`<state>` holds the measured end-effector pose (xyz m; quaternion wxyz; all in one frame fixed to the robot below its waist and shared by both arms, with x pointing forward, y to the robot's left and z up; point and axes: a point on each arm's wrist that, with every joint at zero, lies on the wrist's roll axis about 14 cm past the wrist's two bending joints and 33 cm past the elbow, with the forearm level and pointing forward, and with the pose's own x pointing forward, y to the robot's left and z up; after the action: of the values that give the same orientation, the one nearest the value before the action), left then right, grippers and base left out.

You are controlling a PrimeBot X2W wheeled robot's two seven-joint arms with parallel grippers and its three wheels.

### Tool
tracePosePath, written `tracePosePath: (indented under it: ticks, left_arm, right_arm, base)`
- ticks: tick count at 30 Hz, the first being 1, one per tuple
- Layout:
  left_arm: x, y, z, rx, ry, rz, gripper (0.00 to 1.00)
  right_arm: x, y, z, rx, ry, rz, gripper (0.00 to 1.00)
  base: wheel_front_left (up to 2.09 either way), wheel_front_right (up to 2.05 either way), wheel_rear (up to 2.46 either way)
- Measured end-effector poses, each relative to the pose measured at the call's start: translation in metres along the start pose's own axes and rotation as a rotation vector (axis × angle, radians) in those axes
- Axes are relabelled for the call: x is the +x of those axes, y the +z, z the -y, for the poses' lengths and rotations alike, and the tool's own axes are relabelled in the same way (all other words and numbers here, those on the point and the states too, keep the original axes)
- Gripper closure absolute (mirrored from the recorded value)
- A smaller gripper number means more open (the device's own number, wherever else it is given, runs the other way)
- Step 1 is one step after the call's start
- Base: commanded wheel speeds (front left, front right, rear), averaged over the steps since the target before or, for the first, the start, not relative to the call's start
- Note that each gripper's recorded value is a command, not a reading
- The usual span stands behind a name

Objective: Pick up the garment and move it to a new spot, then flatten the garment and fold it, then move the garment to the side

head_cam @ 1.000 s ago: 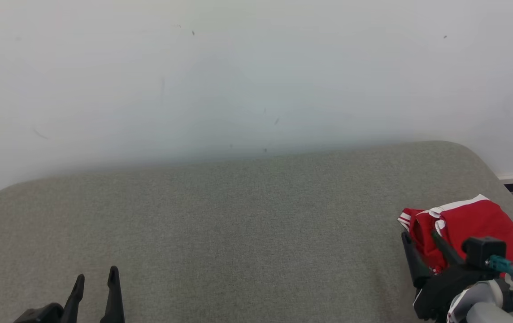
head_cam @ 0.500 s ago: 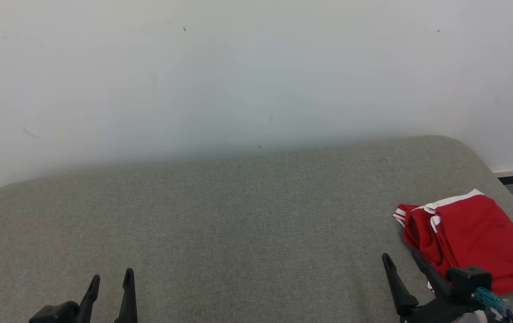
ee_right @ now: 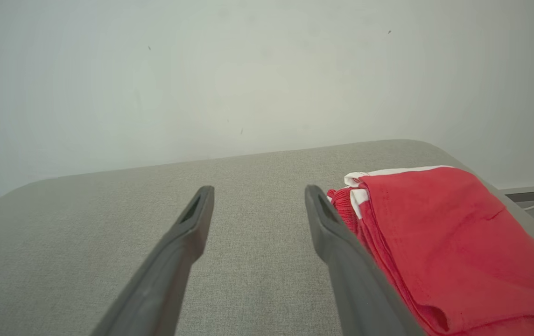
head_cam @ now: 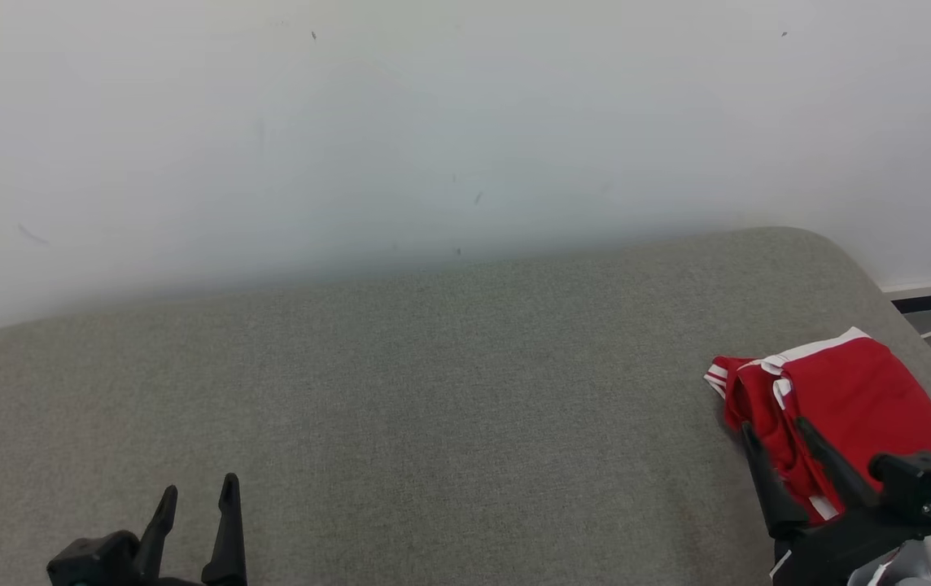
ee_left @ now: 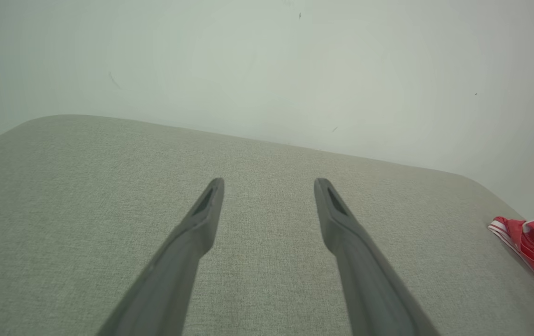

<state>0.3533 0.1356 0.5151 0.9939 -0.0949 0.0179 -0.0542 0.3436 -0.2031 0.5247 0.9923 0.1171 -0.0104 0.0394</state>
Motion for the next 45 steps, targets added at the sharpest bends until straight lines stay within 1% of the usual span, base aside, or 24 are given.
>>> tracePosePath:
  ticks: [9, 16, 17, 19, 23, 28, 41, 43, 44, 45]
  left_arm:
    - [0.001, -0.003, -0.006, -0.010, 0.017, -0.016, 0.00]
    - [0.001, -0.004, -0.009, -0.029, 0.034, -0.022, 0.00]
    - [0.000, -0.006, -0.009, -0.031, 0.035, -0.028, 1.00]
    - [-0.002, -0.012, -0.009, -0.035, 0.039, -0.045, 1.00]
    - [-0.013, -0.037, -0.012, -0.049, 0.060, -0.117, 1.00]
    - [-0.013, -0.041, -0.015, -0.086, 0.069, -0.135, 1.00]
    - [-0.013, -0.051, -0.023, -0.282, 0.105, -0.178, 1.00]
    - [-0.011, -0.052, -0.026, -0.342, 0.114, -0.182, 1.00]
    - [-0.008, -0.048, -0.027, -0.374, 0.114, -0.172, 1.00]
    - [-0.008, -0.049, -0.027, -0.394, 0.113, -0.173, 1.00]
  right_arm:
    - [-0.001, 0.012, 0.012, 0.027, -0.039, 0.027, 0.00]
    - [0.003, 0.018, 0.011, 0.029, -0.036, 0.032, 0.00]
    - [0.002, 0.015, 0.010, 0.031, -0.036, 0.026, 1.00]
    - [0.001, 0.010, 0.008, 0.038, -0.037, 0.014, 1.00]
    - [-0.011, -0.023, 0.003, 0.076, -0.051, -0.069, 1.00]
    - [-0.010, -0.025, 0.006, 0.126, -0.070, -0.075, 1.00]
    - [-0.004, -0.033, 0.009, 0.295, -0.105, -0.109, 1.00]
    - [-0.002, -0.034, 0.010, 0.343, -0.117, -0.112, 1.00]
    - [0.000, -0.035, 0.010, 0.387, -0.121, -0.114, 1.00]
    - [0.000, -0.036, 0.010, 0.401, -0.124, -0.118, 1.00]
  base:
    - [0.00, 0.00, 0.00]
    - [0.00, 0.00, 0.00]
    - [0.00, 0.00, 0.00]
    - [0.00, 0.00, 0.00]
    - [0.00, 0.00, 0.00]
    - [0.00, 0.00, 0.00]
    - [0.00, 0.00, 0.00]
    - [0.00, 0.00, 0.00]
    - [0.00, 0.00, 0.00]
    - [0.00, 0.00, 0.00]
